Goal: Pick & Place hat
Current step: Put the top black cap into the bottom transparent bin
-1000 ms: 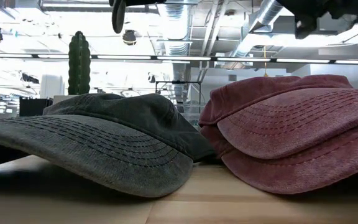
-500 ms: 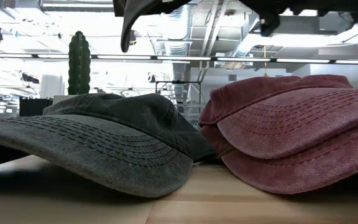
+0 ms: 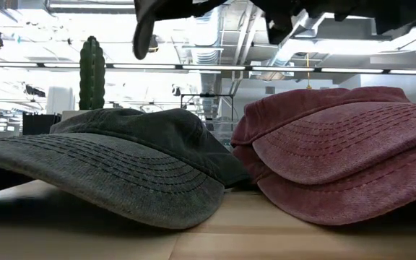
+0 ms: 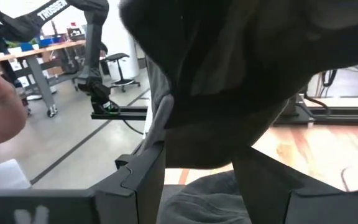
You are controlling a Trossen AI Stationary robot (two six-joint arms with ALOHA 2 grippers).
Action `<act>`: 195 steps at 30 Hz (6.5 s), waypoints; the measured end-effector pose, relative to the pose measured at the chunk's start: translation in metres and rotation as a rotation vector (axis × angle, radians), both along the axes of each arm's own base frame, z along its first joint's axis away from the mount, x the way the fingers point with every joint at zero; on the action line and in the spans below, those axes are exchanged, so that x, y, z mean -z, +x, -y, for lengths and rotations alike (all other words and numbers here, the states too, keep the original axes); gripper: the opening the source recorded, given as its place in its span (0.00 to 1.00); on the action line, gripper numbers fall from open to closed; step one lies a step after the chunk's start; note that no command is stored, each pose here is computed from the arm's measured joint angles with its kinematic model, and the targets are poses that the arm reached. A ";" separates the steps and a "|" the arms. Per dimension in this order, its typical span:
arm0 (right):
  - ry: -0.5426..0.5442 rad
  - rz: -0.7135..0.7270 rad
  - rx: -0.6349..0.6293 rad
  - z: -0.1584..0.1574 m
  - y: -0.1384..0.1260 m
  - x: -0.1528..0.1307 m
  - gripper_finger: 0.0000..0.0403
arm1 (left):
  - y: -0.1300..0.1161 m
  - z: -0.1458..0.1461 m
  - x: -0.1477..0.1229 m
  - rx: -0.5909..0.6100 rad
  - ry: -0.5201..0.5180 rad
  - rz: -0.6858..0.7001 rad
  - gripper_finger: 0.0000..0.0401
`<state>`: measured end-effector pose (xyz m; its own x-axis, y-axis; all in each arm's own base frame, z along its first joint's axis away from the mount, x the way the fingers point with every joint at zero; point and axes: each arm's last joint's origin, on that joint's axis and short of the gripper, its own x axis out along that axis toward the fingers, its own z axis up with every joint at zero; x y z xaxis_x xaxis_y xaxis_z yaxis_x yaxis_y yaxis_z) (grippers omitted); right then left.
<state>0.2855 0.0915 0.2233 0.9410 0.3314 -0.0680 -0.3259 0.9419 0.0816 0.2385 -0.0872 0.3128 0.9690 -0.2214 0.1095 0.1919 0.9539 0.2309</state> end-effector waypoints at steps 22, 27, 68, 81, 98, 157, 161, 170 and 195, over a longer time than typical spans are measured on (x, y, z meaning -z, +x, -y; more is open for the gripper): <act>-0.034 -0.139 -0.130 0.002 -0.019 -0.014 0.43 | 0.000 0.000 0.002 0.000 0.006 -0.016 0.06; -0.027 -0.113 -0.134 0.001 -0.017 -0.014 0.43 | 0.000 0.000 0.002 0.000 0.006 -0.015 0.06; 0.037 -0.040 -0.092 0.003 0.007 0.005 0.01 | 0.000 0.000 0.001 -0.015 0.001 -0.012 0.10; 0.015 -0.085 -0.096 0.003 0.006 0.009 0.01 | -0.001 0.006 0.008 0.182 -0.080 -0.114 0.27; 0.021 -0.120 -0.169 -0.019 -0.002 0.012 0.01 | -0.007 0.002 0.003 0.118 -0.018 -0.086 0.29; 0.016 -0.136 -0.082 -0.001 0.004 0.013 0.01 | 0.039 0.019 0.039 -0.504 0.156 0.042 0.29; 0.016 -0.135 -0.077 0.000 0.005 0.013 0.01 | 0.046 0.001 0.039 -0.486 0.079 0.052 0.29; 0.014 -0.143 -0.076 0.000 0.005 0.014 0.01 | 0.049 -0.010 0.037 -0.483 0.101 0.066 0.29; -0.226 -0.182 0.302 0.015 -0.023 -0.011 0.01 | 0.005 -0.016 -0.012 -0.731 0.112 0.131 0.29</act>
<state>0.2623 0.0765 0.2340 0.9597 -0.0002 -0.2812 -0.0313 0.9937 -0.1076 0.2430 -0.0708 0.3245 0.8538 0.4574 0.2488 -0.5176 0.7971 0.3111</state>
